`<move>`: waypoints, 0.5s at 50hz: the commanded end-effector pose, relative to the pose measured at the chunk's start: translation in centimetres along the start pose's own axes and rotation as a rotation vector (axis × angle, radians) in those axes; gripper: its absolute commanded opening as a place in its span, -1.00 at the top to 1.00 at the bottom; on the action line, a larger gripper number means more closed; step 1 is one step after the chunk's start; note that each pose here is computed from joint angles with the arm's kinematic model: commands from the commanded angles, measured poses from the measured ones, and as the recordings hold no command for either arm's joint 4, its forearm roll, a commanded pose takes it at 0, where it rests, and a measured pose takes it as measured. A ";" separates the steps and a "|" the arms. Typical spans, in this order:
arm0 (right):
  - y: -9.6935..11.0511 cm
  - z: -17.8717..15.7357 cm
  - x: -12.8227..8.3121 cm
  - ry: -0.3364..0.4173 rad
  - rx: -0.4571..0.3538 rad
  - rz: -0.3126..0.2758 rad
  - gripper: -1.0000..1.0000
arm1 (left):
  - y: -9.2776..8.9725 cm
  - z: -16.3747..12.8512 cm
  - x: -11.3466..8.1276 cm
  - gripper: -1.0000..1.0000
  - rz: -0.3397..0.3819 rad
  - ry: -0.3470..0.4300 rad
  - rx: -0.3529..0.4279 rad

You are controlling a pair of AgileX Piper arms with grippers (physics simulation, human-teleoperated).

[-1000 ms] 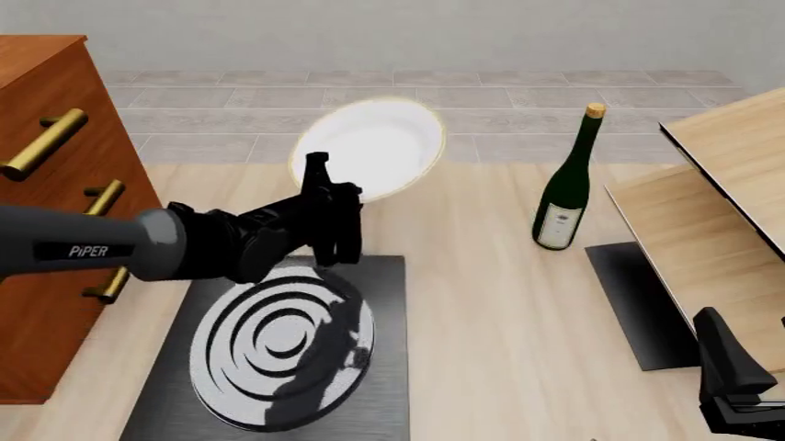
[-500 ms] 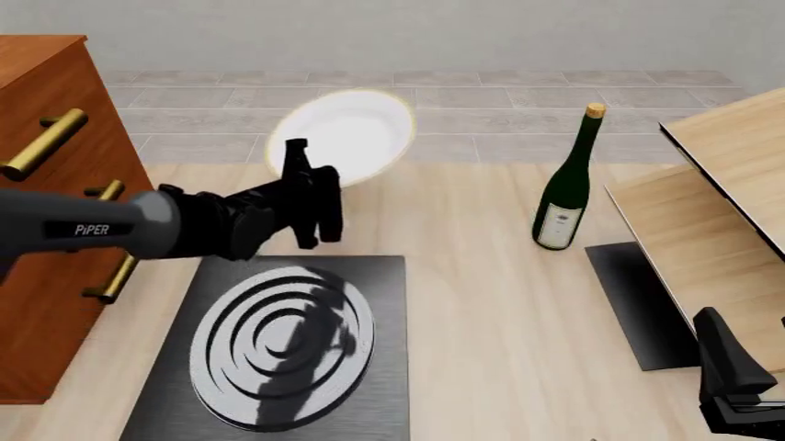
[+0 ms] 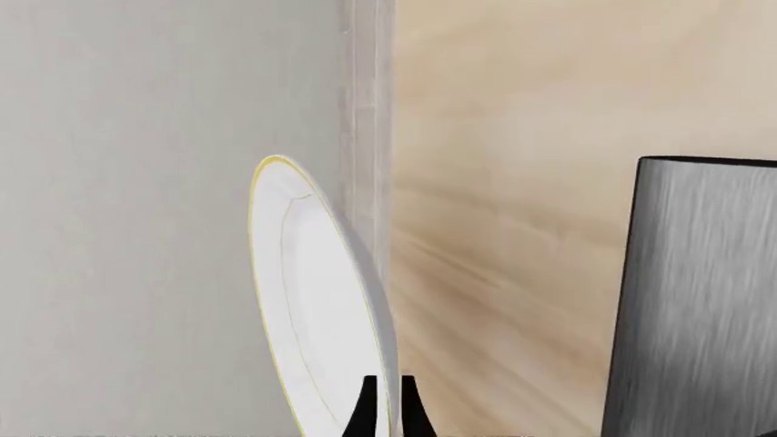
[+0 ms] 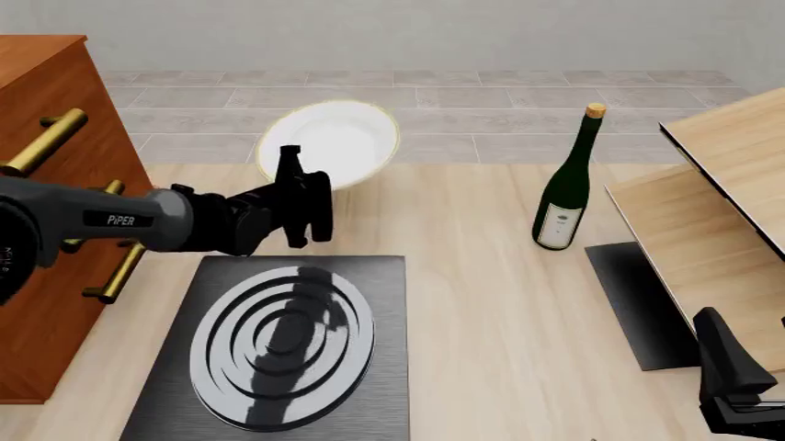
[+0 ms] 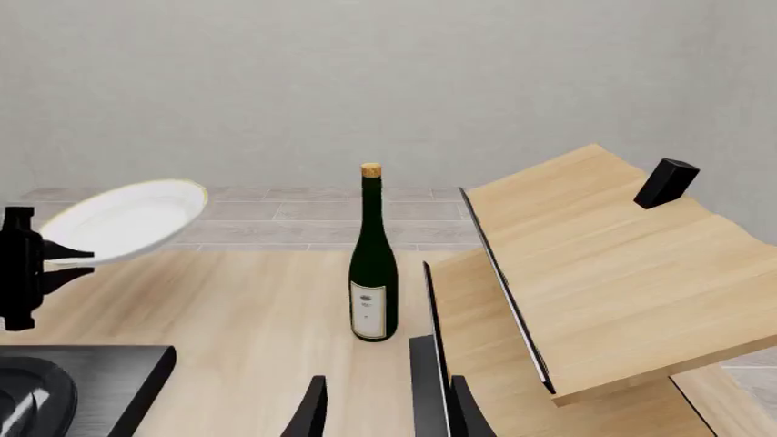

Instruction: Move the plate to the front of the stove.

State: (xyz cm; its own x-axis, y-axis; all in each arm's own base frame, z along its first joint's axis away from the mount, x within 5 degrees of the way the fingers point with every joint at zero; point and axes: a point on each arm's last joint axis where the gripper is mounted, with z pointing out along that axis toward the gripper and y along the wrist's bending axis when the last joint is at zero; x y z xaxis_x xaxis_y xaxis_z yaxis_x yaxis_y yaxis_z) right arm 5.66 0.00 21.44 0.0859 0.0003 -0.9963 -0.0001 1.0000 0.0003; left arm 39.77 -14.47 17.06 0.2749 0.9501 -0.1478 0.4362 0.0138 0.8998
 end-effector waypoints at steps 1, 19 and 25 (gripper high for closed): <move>0.0 0.0 0.0 0.000 0.000 0.000 -1.00 | 0.7 -0.6 -0.7 1.00 0.002 -0.014 -0.016; 0.0 0.0 0.0 0.000 0.000 0.000 -1.00 | 1.7 -0.2 -0.6 1.00 -0.021 0.007 0.076; 0.0 0.0 0.0 0.000 0.000 0.000 -1.00 | 1.4 -1.0 0.3 1.00 -0.017 0.032 0.123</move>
State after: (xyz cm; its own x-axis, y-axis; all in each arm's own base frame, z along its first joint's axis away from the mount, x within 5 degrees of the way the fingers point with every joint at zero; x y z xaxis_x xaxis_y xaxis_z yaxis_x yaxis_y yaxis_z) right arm 5.66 0.00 21.44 0.0856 0.0006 -0.9963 0.0001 1.0000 0.0006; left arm 40.64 -13.97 17.05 0.2445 0.9589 -0.1441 0.5095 -0.0006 0.8605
